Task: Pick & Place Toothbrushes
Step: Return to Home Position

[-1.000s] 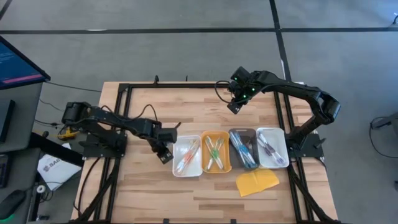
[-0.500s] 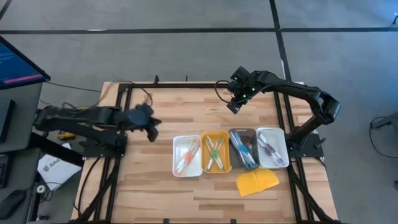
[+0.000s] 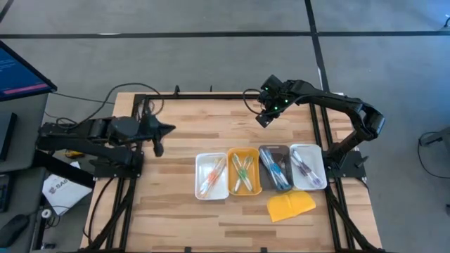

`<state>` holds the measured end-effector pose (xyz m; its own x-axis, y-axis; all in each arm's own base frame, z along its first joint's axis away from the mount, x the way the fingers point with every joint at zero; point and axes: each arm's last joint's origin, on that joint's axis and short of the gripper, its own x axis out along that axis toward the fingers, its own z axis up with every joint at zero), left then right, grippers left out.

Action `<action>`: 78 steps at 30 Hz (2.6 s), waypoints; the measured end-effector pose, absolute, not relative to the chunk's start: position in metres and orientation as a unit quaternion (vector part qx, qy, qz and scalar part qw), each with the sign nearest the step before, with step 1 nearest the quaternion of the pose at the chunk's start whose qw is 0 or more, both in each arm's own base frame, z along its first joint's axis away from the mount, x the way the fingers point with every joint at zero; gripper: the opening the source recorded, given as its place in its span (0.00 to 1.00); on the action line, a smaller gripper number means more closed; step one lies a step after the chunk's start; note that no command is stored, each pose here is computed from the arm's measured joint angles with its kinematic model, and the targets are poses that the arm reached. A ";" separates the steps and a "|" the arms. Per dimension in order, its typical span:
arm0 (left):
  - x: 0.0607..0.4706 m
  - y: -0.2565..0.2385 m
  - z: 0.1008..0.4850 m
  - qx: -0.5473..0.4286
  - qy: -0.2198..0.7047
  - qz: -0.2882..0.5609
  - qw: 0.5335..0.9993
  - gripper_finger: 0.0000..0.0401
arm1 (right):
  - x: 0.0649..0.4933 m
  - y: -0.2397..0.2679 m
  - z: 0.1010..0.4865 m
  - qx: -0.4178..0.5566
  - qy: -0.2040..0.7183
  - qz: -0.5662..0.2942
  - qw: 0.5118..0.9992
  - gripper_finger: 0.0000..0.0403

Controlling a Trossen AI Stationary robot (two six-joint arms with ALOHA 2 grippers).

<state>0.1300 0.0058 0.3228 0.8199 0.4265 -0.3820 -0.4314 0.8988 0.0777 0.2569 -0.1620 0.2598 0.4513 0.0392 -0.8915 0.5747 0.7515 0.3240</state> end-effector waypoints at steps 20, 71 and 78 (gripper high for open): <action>0.068 0.001 0.232 -0.110 0.004 0.073 0.991 0.01 | 0.257 -0.162 0.260 0.348 0.488 -0.193 0.776 0.00; 0.109 -0.004 0.152 -0.092 0.141 0.041 0.985 0.01 | 0.239 -0.102 0.292 0.214 0.260 -0.150 0.930 0.00; 0.110 -0.004 0.151 -0.091 0.150 0.042 0.984 0.01 | 0.215 -0.071 0.270 0.237 0.206 -0.117 0.942 0.00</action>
